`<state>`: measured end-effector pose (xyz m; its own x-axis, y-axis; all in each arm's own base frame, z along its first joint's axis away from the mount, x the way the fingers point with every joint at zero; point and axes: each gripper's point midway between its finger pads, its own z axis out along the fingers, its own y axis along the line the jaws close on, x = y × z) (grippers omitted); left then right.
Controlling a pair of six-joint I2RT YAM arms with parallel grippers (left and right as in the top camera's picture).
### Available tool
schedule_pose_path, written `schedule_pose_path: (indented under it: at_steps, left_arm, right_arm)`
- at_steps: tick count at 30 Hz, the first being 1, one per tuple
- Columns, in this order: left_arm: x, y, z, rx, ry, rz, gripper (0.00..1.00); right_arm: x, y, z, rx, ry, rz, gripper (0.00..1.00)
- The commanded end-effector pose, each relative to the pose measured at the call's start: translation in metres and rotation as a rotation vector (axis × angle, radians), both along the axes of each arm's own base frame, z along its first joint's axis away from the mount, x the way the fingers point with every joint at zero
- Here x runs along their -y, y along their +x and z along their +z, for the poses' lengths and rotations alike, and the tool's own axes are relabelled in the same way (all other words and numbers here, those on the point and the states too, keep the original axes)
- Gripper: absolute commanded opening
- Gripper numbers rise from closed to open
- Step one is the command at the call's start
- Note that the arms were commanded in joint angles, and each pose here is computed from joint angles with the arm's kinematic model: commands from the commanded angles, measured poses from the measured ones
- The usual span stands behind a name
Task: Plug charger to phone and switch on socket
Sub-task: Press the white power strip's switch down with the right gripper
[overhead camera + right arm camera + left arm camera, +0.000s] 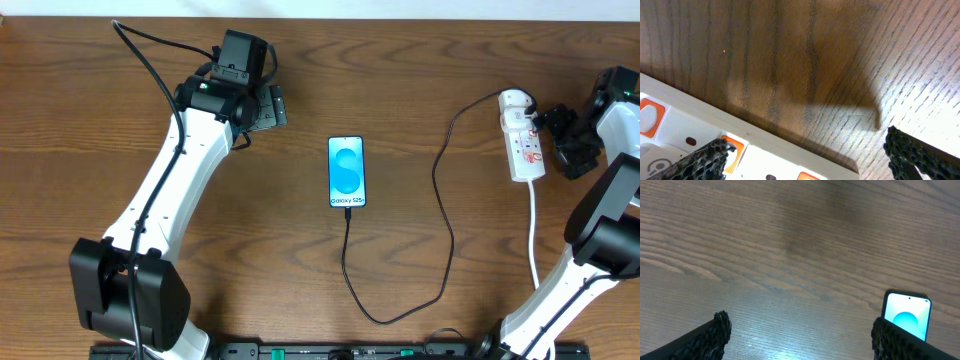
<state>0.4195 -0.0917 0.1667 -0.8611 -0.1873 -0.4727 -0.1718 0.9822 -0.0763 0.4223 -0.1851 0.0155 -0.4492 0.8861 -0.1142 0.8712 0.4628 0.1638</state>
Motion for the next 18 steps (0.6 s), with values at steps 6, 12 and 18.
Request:
schedule_pose_path:
  at_steps: [6,12,18]
  left_arm:
    - [-0.004,0.001,-0.002,0.001,0.02,0.016,0.91]
    - [-0.004,0.001,-0.002,0.0,0.02,0.017,0.92]
    - [-0.004,0.001,-0.002,0.001,0.02,0.017,0.92]
  right_arm:
    - [-0.026,-0.011,-0.017,-0.057,0.081,0.04,0.99]
    - [-0.035,-0.009,-0.017,-0.062,0.082,0.06,0.99]
    - [-0.041,-0.007,-0.017,-0.065,0.083,0.074,0.99]
